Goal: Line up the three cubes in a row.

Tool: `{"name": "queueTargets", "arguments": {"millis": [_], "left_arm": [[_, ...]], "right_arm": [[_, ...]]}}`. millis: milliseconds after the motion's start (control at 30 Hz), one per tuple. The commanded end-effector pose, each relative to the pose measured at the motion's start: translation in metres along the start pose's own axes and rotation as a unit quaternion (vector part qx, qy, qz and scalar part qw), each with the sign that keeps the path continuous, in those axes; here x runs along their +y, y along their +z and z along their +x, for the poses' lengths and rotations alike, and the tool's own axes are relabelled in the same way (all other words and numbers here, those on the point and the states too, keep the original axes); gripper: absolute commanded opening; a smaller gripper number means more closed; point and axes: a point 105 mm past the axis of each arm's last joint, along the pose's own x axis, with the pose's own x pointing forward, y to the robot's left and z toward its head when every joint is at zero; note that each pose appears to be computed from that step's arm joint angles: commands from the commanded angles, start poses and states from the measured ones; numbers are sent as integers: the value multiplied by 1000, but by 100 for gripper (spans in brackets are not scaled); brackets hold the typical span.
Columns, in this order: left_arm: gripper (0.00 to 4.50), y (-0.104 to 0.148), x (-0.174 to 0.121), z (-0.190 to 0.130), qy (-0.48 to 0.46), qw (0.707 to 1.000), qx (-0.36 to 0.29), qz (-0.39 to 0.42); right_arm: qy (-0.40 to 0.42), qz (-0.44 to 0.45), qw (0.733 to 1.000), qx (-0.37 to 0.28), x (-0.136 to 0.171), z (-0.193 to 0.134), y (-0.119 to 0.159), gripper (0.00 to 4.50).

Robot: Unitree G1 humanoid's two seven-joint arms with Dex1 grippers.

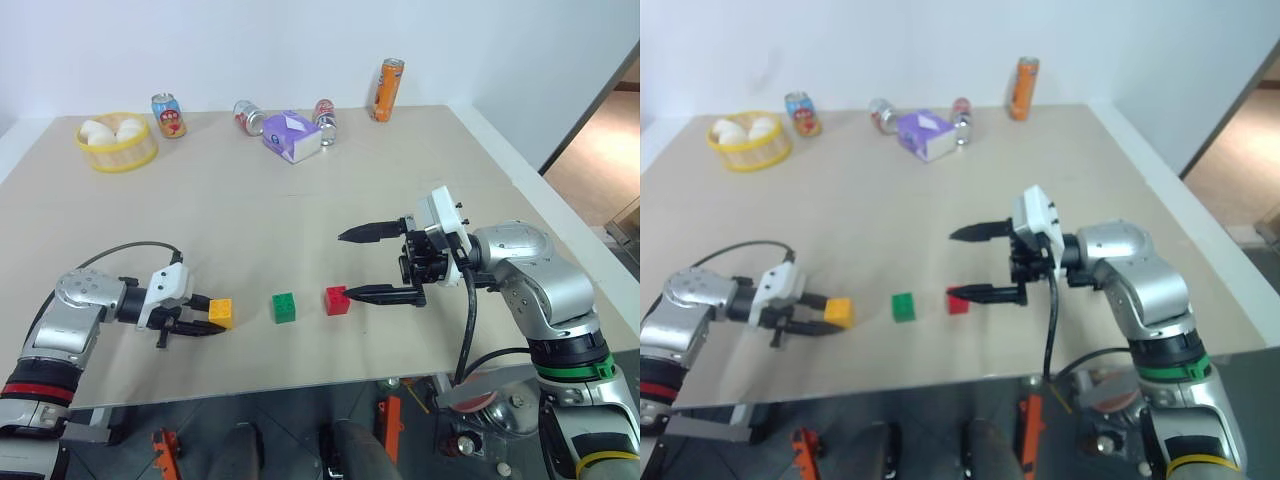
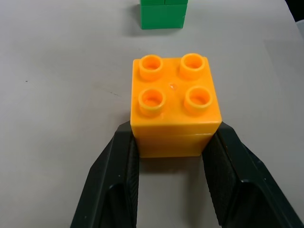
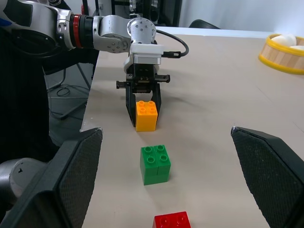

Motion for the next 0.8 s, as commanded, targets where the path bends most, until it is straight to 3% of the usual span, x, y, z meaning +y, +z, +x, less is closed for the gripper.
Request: {"name": "queueTargets", "arguments": {"millis": [33, 67, 233, 300, 533, 667, 733, 800], "left_arm": [[180, -3, 1, 0, -4, 1000, 13, 12], [235, -3, 1, 0, -4, 1000, 15, 14], [404, -1, 3, -2, -5, 1000, 15, 17], [445, 1, 5, -3, -4, 1000, 14, 21], [445, 26, 9, -14, 0, 999, -26, 19], [445, 80, 19, -29, 35, 990, -136, -33], [445, 116, 30, -43, 89, 966, -229, -80], [445, 134, 39, -57, 147, 936, -295, -124]], "right_arm": [[-1, -17, 1000, -3, 1, -1, 7, 450], [-2, -17, 1000, -3, 1, -1, 7, 450], [-4, -19, 1000, -4, 0, -1, 7, 450], [-4, -20, 1000, -5, -1, -1, 8, 450], [0, -9, 1000, -29, 0, -4, 16, 450], [-14, 18, 996, -81, -2, -11, 34, 450], [-39, 39, 993, -103, -5, -16, 36, 450], [-74, 62, 987, -125, -9, -20, 32, 450]]}}
